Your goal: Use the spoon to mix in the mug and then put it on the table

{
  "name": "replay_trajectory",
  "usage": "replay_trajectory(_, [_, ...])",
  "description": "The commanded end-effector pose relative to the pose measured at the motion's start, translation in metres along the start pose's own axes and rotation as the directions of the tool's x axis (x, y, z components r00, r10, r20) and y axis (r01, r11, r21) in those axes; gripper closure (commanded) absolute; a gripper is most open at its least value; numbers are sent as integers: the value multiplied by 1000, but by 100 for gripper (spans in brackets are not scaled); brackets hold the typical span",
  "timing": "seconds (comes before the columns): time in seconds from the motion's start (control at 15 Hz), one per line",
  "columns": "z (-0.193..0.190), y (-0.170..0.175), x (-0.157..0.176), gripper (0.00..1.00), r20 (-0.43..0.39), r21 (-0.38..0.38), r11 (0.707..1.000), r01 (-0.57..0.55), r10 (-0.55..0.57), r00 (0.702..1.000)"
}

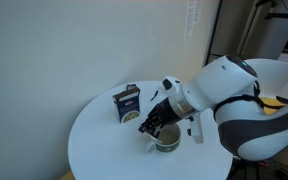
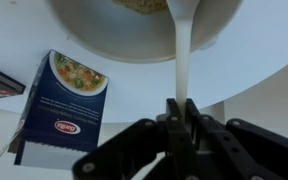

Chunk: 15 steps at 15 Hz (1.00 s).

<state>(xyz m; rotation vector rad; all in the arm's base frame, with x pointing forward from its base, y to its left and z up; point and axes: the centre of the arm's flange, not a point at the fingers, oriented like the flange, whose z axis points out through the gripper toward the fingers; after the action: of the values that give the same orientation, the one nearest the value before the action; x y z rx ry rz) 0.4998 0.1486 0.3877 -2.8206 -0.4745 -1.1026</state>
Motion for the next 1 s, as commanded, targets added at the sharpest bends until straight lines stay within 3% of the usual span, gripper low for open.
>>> replay_trajectory(0.0, [-18,4,-7,97,45,-9,1000,-11,11,999])
replay_trajectory(0.33, [-24,6,-15,97,92,-31,999,-29,32,995])
replay_trajectory(0.93, [-37,29,-27,97,87,-130,990,-52,63,994])
